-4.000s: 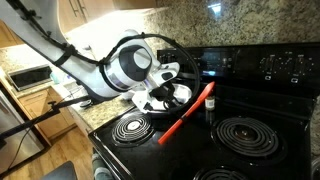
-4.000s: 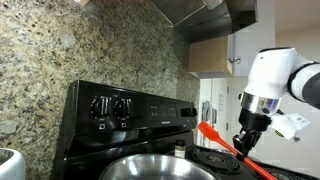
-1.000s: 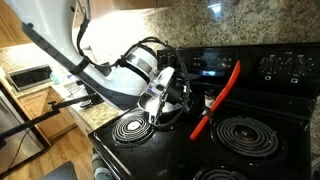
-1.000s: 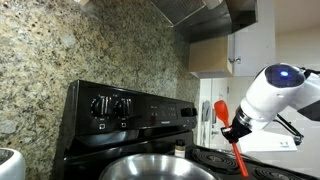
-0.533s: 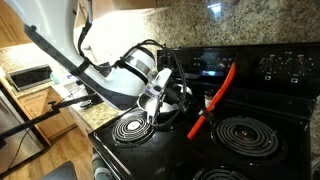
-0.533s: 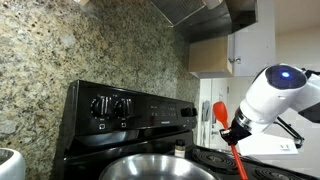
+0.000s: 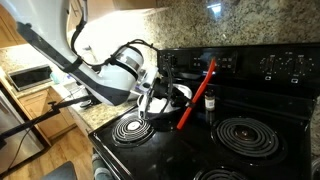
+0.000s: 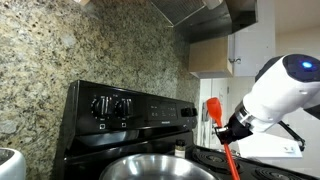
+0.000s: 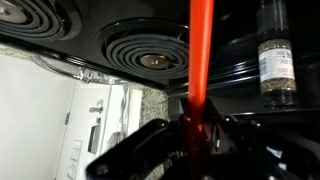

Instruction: Take the red spoon and mix the content in the pot

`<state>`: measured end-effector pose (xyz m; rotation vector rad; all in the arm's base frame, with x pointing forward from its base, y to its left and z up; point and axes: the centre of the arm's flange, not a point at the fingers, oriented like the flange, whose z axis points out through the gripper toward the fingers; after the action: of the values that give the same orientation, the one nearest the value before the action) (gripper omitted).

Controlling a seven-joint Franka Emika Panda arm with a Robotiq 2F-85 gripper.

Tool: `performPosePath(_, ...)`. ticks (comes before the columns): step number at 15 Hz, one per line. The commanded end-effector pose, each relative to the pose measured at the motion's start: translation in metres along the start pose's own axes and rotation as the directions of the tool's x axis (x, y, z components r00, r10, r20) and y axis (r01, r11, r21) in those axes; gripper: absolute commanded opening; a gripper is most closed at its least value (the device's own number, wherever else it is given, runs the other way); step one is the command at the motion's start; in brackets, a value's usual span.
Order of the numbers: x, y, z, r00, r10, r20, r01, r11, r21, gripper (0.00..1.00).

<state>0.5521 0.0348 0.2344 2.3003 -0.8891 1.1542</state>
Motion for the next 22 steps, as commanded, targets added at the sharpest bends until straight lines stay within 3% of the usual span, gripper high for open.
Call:
performPosePath(1, 0.000, 0.011, -0.050, 0.996, 0.021, -0.087, -0.017, 0.999, 0.046, 0.04)
performPosePath(6, -0.009, 0.009, -0.100, 0.985, 0.040, -0.168, -0.023, 0.994, 0.104, 0.04)
performPosePath(10, -0.035, -0.009, -0.130, 0.974, 0.017, -0.226, 0.020, 0.986, 0.164, 0.04)
performPosePath(19, -0.086, -0.055, -0.162, 0.952, -0.004, -0.305, 0.105, 0.943, 0.315, 0.04)
performPosePath(20, -0.084, -0.048, -0.165, 0.959, -0.033, -0.281, 0.116, 0.952, 0.283, 0.16)
performPosePath(22, -0.088, -0.051, -0.164, 0.959, -0.031, -0.282, 0.118, 0.948, 0.297, 0.16)
